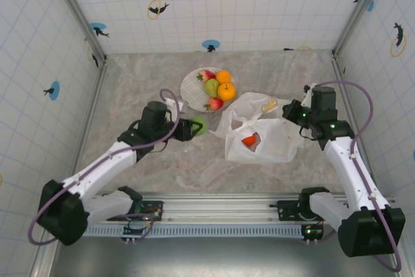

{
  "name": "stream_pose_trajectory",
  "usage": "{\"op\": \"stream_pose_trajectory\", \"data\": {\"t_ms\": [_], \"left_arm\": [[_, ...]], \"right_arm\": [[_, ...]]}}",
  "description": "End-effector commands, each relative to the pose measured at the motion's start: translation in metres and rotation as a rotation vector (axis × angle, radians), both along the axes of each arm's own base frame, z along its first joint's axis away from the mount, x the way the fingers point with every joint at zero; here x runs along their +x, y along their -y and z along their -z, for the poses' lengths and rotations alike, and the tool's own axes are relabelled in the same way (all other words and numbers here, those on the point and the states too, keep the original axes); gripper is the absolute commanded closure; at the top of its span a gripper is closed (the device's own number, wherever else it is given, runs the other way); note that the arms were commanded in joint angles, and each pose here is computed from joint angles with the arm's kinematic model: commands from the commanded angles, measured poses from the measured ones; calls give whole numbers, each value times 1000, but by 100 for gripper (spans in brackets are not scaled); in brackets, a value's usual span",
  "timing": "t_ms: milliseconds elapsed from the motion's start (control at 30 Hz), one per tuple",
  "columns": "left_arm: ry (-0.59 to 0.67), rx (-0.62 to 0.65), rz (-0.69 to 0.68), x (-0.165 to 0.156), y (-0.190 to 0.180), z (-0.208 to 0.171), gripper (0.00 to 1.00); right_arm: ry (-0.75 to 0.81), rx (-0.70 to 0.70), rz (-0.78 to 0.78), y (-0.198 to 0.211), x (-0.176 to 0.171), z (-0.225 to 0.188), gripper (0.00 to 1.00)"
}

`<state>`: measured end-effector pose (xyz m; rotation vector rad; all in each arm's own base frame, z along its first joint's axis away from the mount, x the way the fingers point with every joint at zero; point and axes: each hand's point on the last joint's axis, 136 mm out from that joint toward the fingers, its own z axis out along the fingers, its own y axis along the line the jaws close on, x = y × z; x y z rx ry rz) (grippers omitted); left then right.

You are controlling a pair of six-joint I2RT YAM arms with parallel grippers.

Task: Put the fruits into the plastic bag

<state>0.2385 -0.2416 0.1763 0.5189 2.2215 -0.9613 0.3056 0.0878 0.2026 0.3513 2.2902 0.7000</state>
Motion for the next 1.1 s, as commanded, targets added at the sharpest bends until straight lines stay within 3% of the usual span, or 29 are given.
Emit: {"op": "stream_pose_trajectory", "data": {"t_ms": [0,267,433,600,833,1067], "left_arm": [[-11,-58,162,-43,22,-12,47],[68,-122,412,-84,77,-43,47],[75,-105,473,-87,98,-39,47],[92,-71,379,-62,105,-31,47],[111,41,93,-18,84,-10,47],[16,75,202,-60,64,31,47]], "right_arm": [[38,75,-9,-9,5,-7,100],[42,81,-33,-23,2,-10,100],[44,78,-46,-28,-1,-12,100],[41,67,-66,-32,-4,-13,100],[37,26,-92,-30,-9,-15,100],[45,34,-57,-27,-5,-17,100]]}}
